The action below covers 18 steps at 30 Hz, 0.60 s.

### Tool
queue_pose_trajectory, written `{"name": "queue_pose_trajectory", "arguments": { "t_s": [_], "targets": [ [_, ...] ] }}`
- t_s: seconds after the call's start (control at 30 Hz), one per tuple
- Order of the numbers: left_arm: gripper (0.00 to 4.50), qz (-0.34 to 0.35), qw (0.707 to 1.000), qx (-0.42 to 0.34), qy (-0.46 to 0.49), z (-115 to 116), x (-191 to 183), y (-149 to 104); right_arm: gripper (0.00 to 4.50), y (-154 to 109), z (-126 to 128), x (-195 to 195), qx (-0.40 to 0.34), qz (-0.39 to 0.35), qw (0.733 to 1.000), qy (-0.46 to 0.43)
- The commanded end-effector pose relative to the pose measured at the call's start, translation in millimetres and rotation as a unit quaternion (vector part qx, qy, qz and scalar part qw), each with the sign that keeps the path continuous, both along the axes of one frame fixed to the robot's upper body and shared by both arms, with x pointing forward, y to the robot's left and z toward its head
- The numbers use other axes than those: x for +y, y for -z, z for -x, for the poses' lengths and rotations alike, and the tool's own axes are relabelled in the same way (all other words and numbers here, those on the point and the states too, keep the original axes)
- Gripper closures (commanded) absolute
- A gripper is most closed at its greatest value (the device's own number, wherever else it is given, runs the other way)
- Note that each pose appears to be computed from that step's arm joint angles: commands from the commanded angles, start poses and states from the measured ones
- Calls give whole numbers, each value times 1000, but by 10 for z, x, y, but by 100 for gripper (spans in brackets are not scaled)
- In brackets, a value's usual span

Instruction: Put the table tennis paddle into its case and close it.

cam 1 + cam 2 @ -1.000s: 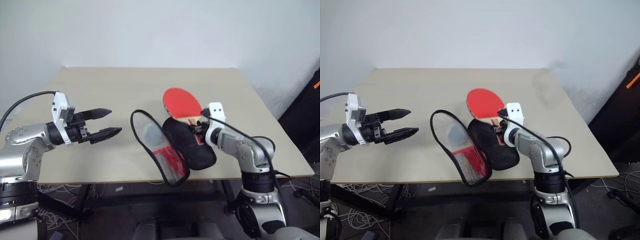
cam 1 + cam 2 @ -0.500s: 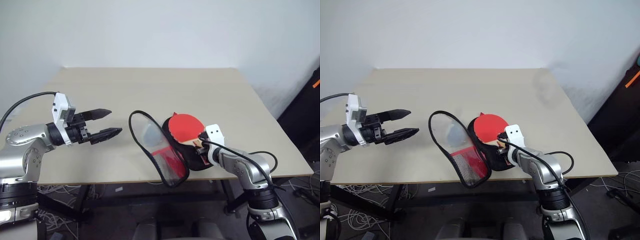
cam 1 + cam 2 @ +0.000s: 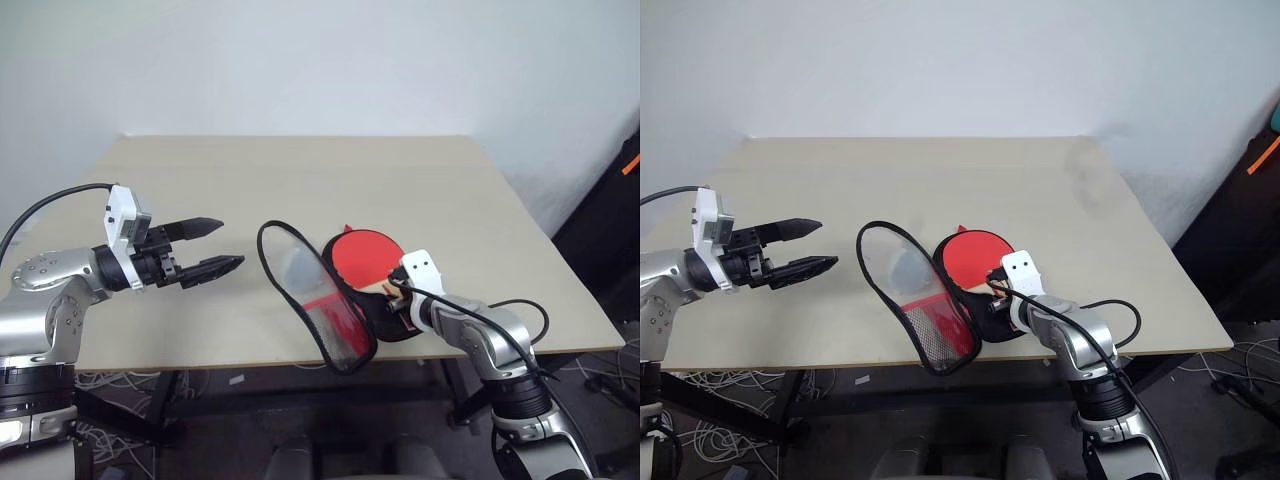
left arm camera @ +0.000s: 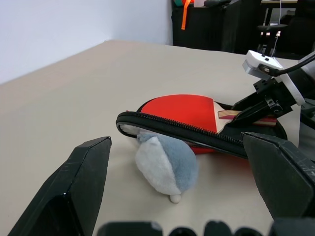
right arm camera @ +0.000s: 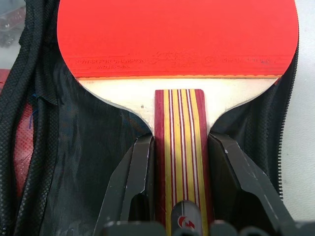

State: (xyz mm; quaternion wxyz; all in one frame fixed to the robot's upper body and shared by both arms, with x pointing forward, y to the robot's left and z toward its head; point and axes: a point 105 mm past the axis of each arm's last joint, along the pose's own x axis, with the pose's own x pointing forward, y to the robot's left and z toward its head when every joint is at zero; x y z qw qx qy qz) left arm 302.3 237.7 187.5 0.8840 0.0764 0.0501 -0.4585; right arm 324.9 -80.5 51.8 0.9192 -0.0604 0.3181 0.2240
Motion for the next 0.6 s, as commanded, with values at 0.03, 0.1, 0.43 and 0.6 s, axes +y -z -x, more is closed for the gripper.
{"name": "queue_pose_trajectory", "arguments": {
  "t_s": [0.03, 0.1, 0.43, 0.6],
  "targets": [
    [0, 2, 1000, -27, 4, -10, -25, -121, 335, -121, -27, 147, -15, -5, 1000, -15],
    [0, 2, 1000, -27, 4, -10, -23, -121, 335, -103, -28, 168, -11, -1, 1000, -15],
    [0, 4, 1000, -27, 1, 24, -20, -103, 335, -46, -80, 105, 1, 14, 1000, 7],
    [0, 6, 1000, -26, 0, 31, -31, -86, 335, -51, -107, 75, 2, 17, 1000, 16]
  ]
}}
